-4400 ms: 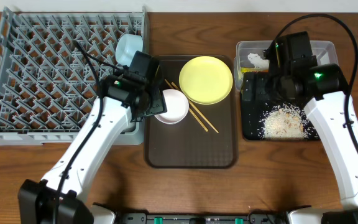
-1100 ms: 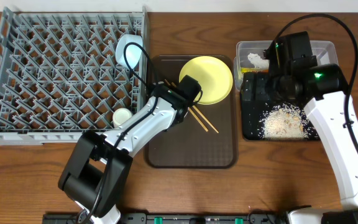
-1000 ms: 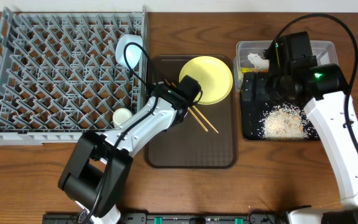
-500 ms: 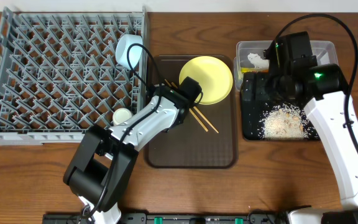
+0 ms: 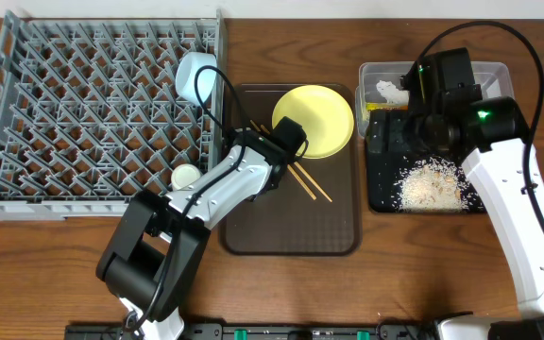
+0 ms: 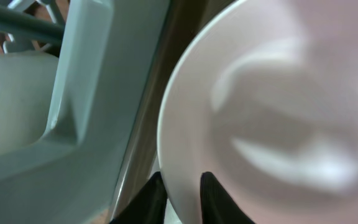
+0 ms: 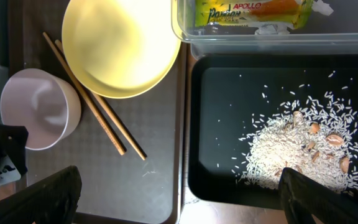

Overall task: Sort waste into correct bins and load items into the dishwasher
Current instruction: 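Lower the left gripper onto the pink bowl rim and grasp it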

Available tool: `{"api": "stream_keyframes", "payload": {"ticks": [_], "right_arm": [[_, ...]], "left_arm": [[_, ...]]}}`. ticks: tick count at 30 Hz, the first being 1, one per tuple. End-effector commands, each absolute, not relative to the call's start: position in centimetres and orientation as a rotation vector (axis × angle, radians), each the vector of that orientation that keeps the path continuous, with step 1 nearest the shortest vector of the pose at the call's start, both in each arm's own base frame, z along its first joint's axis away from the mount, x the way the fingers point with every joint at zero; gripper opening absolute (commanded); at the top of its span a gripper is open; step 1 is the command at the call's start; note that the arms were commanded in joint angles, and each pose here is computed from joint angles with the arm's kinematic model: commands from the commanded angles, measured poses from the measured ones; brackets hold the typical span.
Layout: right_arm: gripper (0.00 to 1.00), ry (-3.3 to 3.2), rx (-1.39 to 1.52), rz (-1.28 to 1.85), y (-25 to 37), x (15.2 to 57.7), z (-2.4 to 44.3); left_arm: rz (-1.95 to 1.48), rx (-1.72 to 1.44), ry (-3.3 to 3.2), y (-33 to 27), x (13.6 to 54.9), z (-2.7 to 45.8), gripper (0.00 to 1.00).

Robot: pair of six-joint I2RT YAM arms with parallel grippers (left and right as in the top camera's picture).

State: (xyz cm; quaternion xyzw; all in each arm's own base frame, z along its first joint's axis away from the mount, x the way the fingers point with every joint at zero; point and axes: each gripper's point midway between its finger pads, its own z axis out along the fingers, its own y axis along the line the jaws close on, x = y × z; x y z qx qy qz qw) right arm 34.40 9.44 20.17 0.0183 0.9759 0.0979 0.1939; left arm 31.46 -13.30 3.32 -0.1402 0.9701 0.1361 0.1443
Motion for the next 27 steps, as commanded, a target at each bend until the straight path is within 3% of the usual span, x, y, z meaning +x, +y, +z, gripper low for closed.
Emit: {"api": "stream_keyframes", "payload": {"ticks": [1,11,18,26,27], "right_arm": [[0.99,2.739,0.051,0.257,9.1,34.5,20.0],[0.99,2.739,0.051,0.257,9.1,34.5,20.0],[0.99,2.739,0.051,0.257,9.1,34.5,20.0],[0.99,2.739,0.051,0.257,9.1,34.5,20.0],[0.99,2.739,0.051,0.257,9.1,34.5,20.0]], "left_arm": [[0.443,-0.345,2.823,-12.6,31.0,2.7,0.19],[0.525,0.115,2.903,-12.3,30.5,2.7,0.19],[0.472,0.12,2.892,-13.0,31.0,2.6,0.25],[0.381,0.1,2.915,-14.1,31.0,2.2,0.24],[0.381,0.1,2.915,-14.1,31.0,2.2,0.19]]}}
